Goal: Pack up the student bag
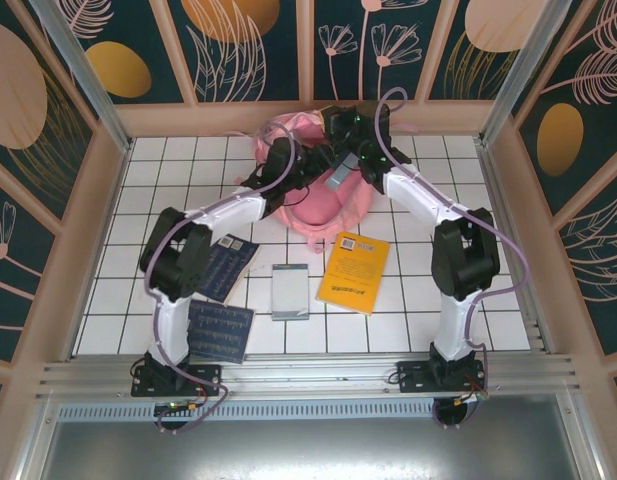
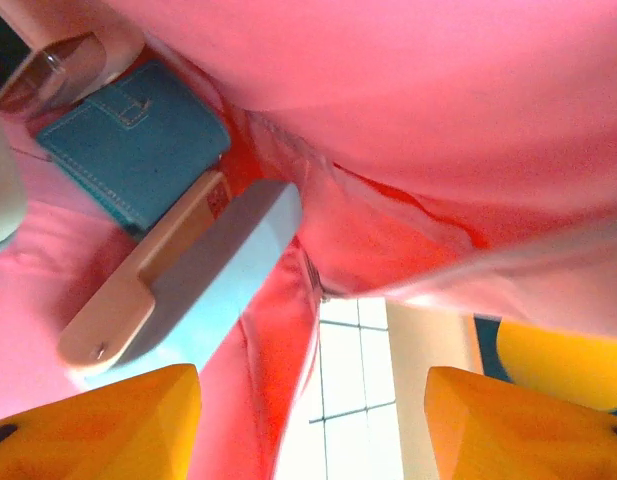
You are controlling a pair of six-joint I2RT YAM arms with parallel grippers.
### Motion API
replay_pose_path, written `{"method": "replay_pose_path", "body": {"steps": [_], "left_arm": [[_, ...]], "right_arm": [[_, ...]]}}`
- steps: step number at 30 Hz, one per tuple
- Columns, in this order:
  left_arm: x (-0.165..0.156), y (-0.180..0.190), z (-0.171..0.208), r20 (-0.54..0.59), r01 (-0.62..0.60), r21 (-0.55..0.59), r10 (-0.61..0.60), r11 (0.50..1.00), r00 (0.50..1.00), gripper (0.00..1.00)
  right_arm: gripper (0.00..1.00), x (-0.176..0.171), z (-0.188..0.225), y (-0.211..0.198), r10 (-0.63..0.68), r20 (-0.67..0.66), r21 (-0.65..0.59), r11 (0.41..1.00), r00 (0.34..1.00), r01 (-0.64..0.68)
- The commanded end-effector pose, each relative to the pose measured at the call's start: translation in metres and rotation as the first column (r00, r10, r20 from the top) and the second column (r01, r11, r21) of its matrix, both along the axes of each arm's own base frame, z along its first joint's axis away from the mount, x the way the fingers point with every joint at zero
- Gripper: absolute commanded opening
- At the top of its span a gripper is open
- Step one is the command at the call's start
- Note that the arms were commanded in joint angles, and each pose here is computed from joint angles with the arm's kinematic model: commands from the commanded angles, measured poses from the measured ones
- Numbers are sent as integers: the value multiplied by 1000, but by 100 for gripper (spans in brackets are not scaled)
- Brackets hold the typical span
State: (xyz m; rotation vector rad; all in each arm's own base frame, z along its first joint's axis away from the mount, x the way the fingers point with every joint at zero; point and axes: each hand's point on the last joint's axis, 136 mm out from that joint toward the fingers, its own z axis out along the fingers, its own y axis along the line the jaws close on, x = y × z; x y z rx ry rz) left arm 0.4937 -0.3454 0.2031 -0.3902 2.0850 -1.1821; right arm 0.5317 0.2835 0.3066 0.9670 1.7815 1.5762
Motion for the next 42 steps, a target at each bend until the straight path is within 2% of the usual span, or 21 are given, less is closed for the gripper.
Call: {"method": "replay_pose_path", "body": {"steps": [1, 3, 5, 7, 10, 12, 15, 18, 23, 30, 35, 37, 39, 42], "left_arm": [[-27, 23, 16, 56, 49, 189, -61, 981, 997, 61], [-38, 31, 22, 64, 86, 281, -108, 956, 992, 61], [-46, 43, 31, 88, 97, 402, -144, 911, 986, 61], [-47, 60, 46, 147, 59, 521, -158, 851, 976, 61], [-39, 90, 66, 235, -67, 683, -132, 728, 963, 63], [-29, 101, 72, 266, -118, 754, -137, 646, 954, 65], [-14, 95, 66, 258, -109, 809, -183, 578, 949, 65], [0, 81, 59, 232, -68, 827, -229, 558, 945, 66], [4, 64, 71, 270, -50, 808, -293, 587, 917, 68], [-21, 60, 74, 281, 7, 820, -413, 572, 866, 68], [-28, 62, 74, 334, -34, 847, -483, 530, 809, 68], [-26, 62, 74, 358, -73, 868, -518, 491, 776, 75], [-23, 66, 82, 405, -139, 867, -514, 479, 756, 78], [-21, 59, 91, 433, -160, 866, -549, 474, 715, 80]], "right_arm": [[0, 1, 21, -25, -28, 72, -24, 999, 997, 30], [0, 1, 16, -27, -13, 69, -40, 999, 998, 16], [0, 0, 13, -30, 3, 68, -68, 998, 998, 2], [0, -1, 11, -33, 20, 71, -101, 995, 997, -13], [0, -3, 8, -38, 37, 68, -136, 990, 997, -28], [0, -4, 5, -43, 47, 63, -146, 989, 997, -37], [0, -5, 6, -46, 72, 61, -151, 987, 996, -62], [0, -7, 7, -46, 103, 62, -166, 982, 993, -92], [0, -9, 8, -42, 144, 57, -187, 974, 988, -131], [0, -10, 7, -42, 171, 58, -190, 969, 984, -157], [0, -13, 15, -38, 213, 106, -198, 962, 971, -189], [0, -15, 15, -38, 219, 114, -201, 960, 969, -194], [0, -17, 14, -37, 231, 126, -196, 959, 965, -204], [0, -20, 13, -34, 245, 132, -188, 958, 961, -218]]}}
